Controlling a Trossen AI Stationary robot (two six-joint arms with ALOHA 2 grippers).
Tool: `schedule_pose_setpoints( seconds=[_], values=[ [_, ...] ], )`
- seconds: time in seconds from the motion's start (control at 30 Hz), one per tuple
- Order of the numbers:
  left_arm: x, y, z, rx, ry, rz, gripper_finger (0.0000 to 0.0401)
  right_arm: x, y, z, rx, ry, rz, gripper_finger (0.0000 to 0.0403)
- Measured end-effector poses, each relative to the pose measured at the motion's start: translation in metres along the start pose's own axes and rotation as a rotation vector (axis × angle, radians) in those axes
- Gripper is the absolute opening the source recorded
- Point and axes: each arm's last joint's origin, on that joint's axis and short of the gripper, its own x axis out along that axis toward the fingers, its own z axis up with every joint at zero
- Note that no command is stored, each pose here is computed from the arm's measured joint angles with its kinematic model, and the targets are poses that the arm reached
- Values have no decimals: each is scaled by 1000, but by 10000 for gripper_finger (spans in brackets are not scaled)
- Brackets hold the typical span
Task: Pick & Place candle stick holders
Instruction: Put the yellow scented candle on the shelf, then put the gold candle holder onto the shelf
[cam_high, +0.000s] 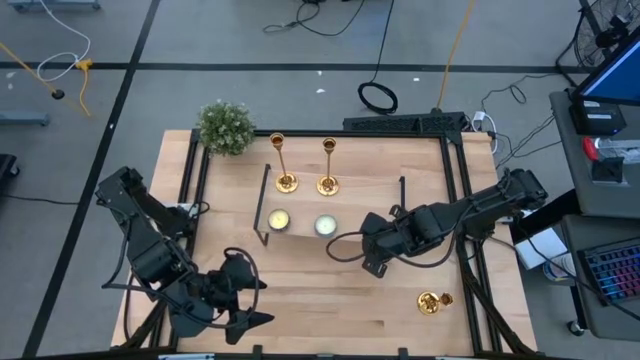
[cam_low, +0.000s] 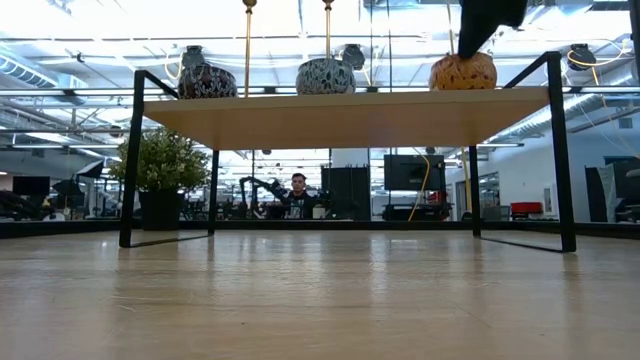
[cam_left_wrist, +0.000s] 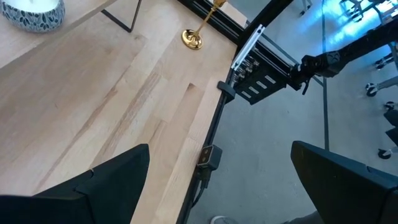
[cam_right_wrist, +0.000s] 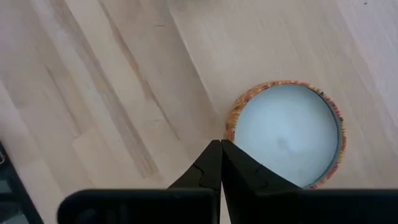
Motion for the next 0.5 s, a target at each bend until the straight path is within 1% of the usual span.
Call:
schedule_pose_setpoints(
  seconds=[0.23,0.3,0.4,0.5],
  values=[
    [0,0,0,3,1,0,397,0,0,0,3,2,6,0],
    [0,0,0,5,1,0,397,-1,1,1,7,-3,24,0],
    [0,0,0,9,2,-1,397,-5,4,4,21,-33,90,0],
    [0,0,-1,13,3,-2,397,-14,9,11,25,-121,188,0]
  ],
)
